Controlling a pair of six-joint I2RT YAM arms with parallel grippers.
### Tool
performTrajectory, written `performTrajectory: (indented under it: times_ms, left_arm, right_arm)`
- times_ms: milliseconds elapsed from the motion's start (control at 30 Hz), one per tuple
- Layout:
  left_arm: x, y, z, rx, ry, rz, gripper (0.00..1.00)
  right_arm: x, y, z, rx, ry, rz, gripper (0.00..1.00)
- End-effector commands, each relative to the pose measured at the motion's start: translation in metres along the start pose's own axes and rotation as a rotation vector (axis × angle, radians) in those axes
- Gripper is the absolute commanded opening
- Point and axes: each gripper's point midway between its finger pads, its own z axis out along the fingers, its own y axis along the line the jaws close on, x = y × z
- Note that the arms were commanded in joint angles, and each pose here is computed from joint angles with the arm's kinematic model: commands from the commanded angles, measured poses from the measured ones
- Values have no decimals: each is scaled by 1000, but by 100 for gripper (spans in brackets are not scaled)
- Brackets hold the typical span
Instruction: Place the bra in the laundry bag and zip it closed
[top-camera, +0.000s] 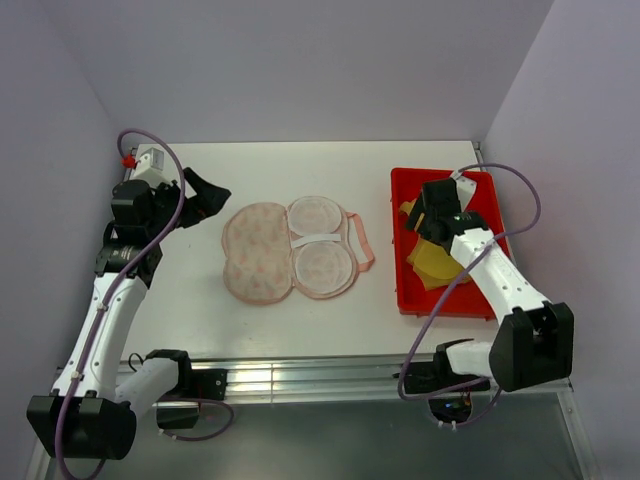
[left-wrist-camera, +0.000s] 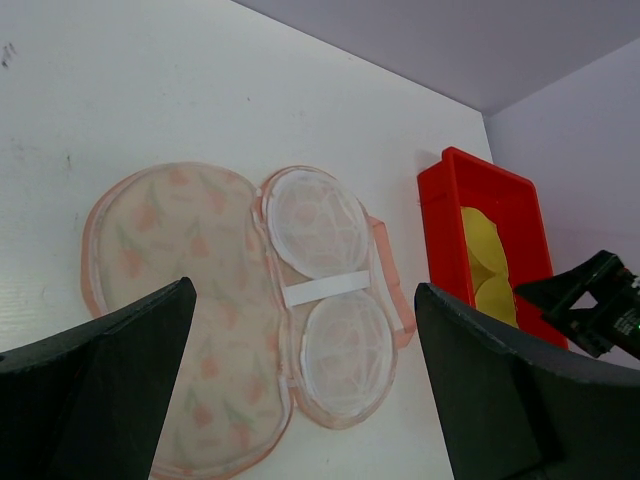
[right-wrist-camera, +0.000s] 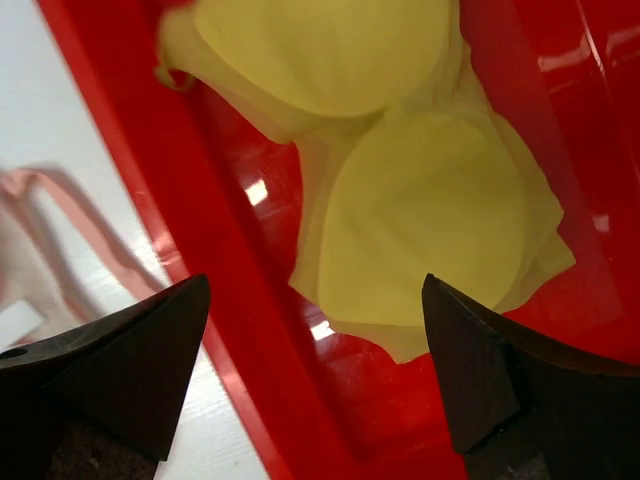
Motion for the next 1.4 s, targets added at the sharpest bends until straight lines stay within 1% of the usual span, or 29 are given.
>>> performTrajectory:
  times_ms: [0,267,333,367,467,500,533,633,767,800,867,900,933,967,1033,1067,1133,1167,1200,1367]
  left_arm:
    - [-8,-12,0,57,-24,3,99]
    - [-3,-9,5,50,3,-7,99]
    - [-3,-8,6,47,4,-7,99]
    - [-3,-8,5,48,3,-6,99]
    - [-3,-8,5,47,2,-6,99]
    - [-3,-7,6,44,4,-7,99]
    - [-2,-7,6,41,5,-7,99]
    - [-2,-6,7,40,6,-7,99]
    - [-1,-4,8,34,11,-8,99]
    - [-2,-5,8,34,7,-7,99]
    - [-1,-4,8,30,10,-9,99]
    - [-1,-3,8,28,10,-8,99]
    - [-1,-3,8,27,10,-8,99]
    - [-2,-3,9,27,10,-8,99]
    - [-2,-4,9,27,12,-8,99]
    - [-1,-3,9,26,14,-9,99]
    - [-2,-3,8,26,9,-8,99]
    - [-2,-3,8,24,9,-7,99]
    - [-1,-2,9,21,13,-8,99]
    - [-2,-2,9,21,11,-6,99]
  right_arm:
    - [8,-7,14,53,0,17,93]
    - [53,-14,50,125,102,-37,86]
    - [61,-14,57,140,123,-46,81]
    - [64,-14,60,143,129,-50,81]
    - [71,-15,67,158,140,-58,76]
    - [73,-15,69,162,148,-61,72]
    - [74,-15,70,170,151,-62,70]
    - [73,-15,71,174,149,-68,68]
    - [74,-13,73,173,155,-69,62]
    - [75,-14,74,175,162,-76,58]
    - [74,-14,75,179,162,-77,53]
    - [75,-14,75,182,162,-81,47]
    - [73,-15,75,188,156,-80,44]
    - [73,-15,75,188,154,-80,37]
    - [73,-16,73,189,154,-80,27]
    - [73,-15,73,183,153,-80,19]
    - [71,-16,71,183,149,-79,11]
    - [70,-17,69,186,150,-79,3]
    - [67,-16,67,179,143,-77,0]
    - [47,-12,48,151,107,-55,0]
